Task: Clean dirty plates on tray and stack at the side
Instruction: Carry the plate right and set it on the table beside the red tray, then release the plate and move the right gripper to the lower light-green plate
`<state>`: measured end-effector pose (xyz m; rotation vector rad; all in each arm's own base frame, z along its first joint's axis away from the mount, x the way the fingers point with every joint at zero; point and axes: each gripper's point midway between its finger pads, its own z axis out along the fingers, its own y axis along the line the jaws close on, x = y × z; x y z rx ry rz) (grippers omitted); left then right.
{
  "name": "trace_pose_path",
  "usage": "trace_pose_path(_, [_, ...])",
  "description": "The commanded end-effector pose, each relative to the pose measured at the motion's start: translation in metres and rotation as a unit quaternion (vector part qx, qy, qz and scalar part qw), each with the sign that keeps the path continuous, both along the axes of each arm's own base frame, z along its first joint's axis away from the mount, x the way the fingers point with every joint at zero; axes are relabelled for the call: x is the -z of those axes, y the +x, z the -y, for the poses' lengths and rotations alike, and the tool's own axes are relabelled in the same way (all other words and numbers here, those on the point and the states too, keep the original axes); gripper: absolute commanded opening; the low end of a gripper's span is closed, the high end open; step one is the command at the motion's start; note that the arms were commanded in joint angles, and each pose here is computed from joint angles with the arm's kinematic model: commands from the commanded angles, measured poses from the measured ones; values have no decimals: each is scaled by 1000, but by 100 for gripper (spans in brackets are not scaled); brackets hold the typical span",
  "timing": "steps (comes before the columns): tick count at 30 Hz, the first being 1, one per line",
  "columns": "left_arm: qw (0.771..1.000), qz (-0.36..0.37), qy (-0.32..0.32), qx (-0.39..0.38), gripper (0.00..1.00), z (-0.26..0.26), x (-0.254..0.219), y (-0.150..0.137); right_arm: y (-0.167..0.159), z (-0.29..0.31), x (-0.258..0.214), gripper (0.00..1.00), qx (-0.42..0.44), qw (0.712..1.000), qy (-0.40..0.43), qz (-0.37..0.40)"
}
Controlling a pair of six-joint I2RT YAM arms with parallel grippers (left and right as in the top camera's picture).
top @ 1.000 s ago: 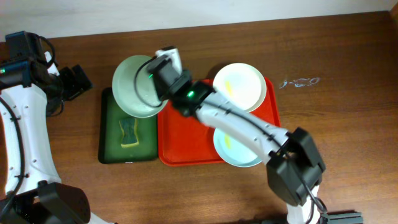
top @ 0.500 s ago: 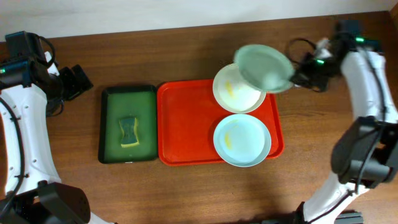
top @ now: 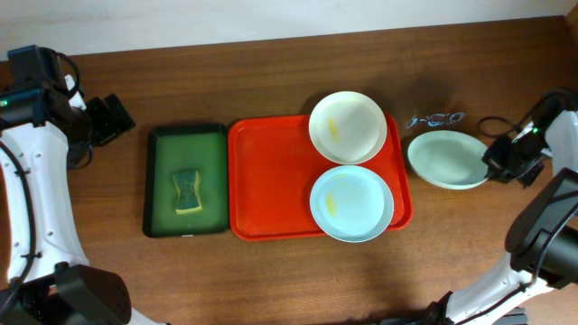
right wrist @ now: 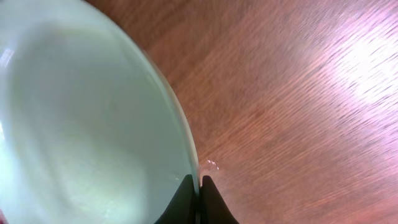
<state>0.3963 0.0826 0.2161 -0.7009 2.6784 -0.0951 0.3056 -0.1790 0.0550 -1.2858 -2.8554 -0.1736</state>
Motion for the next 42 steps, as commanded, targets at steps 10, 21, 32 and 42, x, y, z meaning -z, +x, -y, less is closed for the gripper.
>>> trace_pose_path(10, [1000, 9, -3, -4, 99, 0, -6, 1, 19, -8, 9, 15, -11, 999, -6, 46])
trace_pose_path(21, [1000, 9, -3, -4, 99, 0, -6, 1, 9, -84, -81, 39, -88, 993, 65, 35])
trace_pose_path(32, [1000, 9, -3, -4, 99, 0, -6, 1, -6, -196, -92, 87, -274, 960, 43, -17])
trace_pose_path(42, [1000, 9, -3, -4, 99, 0, -6, 1, -14, -194, -91, 61, -274, 960, 43, -35])
